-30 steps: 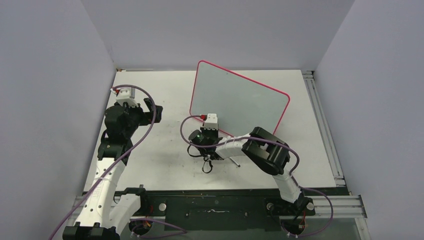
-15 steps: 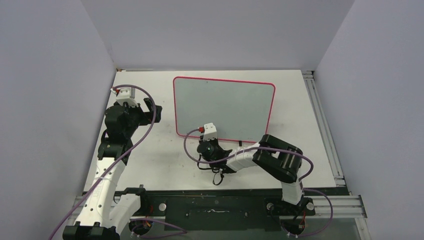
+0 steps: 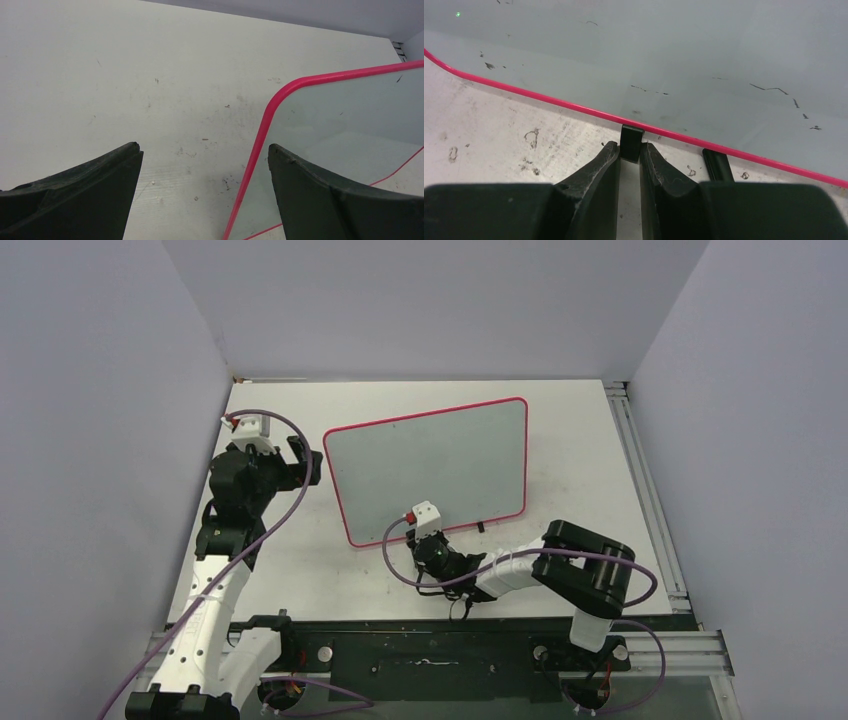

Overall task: Write a sentence on the whiteboard
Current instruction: Adjust the whiteboard at the center of the board.

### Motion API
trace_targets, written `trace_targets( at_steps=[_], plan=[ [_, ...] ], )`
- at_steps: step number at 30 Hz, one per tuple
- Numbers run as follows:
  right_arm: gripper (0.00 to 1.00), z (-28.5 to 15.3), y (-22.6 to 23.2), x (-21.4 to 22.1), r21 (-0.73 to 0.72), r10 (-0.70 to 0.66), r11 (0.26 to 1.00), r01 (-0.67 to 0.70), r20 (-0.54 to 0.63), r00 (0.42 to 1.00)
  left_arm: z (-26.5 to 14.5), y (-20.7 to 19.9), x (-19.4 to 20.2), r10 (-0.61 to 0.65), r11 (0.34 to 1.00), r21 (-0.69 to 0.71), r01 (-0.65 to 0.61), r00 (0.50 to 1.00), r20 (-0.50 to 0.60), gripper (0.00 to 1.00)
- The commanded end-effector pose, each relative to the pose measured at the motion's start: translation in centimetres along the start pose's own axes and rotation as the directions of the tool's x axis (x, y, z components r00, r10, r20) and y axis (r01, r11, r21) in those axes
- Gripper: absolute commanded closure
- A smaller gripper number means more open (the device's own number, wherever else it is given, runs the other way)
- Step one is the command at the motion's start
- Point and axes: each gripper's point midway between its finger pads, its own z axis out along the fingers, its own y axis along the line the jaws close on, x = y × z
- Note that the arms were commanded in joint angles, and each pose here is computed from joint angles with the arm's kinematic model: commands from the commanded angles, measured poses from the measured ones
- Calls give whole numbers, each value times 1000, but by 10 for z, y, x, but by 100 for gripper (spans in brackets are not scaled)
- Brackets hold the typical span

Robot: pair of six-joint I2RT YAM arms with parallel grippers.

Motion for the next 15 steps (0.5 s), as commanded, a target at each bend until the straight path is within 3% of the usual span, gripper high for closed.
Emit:
trace_targets(
  at_steps=[1,8,10,15],
  plan=[
    [95,-14,13,-6,-81,10,997,-8,23,1000,-7,1,-21,25,1000,-14,-24,997,79,4],
    [94,-19,15,-9,-107,6,994,-3,25,1000,-17,3,-29,35,999,-37,-31,992,119,4],
    [85,-21,16,-13,-113,7,994,-3,30,1000,-19,3,-30,36,999,-36,-31,991,127,4],
    [52,-29,16,-24,-123,4,992,1,43,999,-20,3,-32,40,999,-38,-35,990,133,4]
  ],
)
